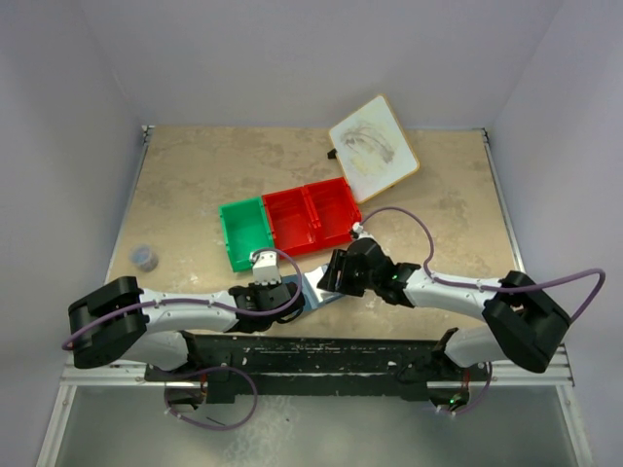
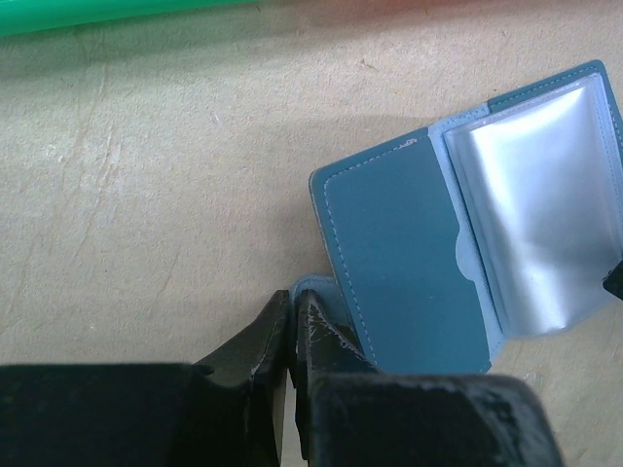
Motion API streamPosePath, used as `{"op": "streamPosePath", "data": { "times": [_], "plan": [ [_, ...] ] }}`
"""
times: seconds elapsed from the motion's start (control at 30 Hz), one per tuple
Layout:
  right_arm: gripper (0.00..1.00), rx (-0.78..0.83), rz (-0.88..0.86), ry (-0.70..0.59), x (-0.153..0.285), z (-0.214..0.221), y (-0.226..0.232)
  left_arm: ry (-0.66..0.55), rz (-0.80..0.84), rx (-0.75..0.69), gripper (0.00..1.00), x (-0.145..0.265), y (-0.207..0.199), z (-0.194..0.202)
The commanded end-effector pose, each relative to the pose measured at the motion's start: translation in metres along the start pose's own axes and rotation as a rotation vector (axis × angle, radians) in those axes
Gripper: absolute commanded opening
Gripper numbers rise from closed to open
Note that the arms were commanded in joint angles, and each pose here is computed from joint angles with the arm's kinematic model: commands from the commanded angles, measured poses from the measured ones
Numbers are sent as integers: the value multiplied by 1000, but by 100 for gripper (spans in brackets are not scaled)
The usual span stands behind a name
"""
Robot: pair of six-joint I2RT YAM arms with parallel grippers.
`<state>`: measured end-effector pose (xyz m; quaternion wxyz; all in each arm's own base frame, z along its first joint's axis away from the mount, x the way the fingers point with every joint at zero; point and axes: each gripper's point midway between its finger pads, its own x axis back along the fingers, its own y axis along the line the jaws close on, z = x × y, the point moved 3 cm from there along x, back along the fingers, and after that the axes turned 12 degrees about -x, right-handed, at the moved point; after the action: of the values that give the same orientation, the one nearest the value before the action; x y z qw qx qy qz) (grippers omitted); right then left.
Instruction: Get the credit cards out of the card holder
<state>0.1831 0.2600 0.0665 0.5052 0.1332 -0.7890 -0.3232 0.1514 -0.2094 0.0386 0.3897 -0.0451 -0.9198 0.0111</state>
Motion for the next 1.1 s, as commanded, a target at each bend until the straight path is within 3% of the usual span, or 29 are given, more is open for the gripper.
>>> {"op": "streamPosePath", "data": {
  "times": [0.0,0.23,0.43,0.7,1.07],
  "plan": [
    [60,13,-37,-15,1,-7,14,29,-59,-71,0,-1,16,9],
    [60,10,-70,16,0,-1,15,31,-71,-83,0,-2,20,11],
    [60,6,2,-43,5,-9,0,31,-91,-100,0,-2,25,12],
    [59,23,-76,38,-6,1,13,38,-109,-134,0,-5,26,15],
    [60,23,-34,-44,8,-14,14,75,-192,-192,0,-10,44,28]
  ]
}}
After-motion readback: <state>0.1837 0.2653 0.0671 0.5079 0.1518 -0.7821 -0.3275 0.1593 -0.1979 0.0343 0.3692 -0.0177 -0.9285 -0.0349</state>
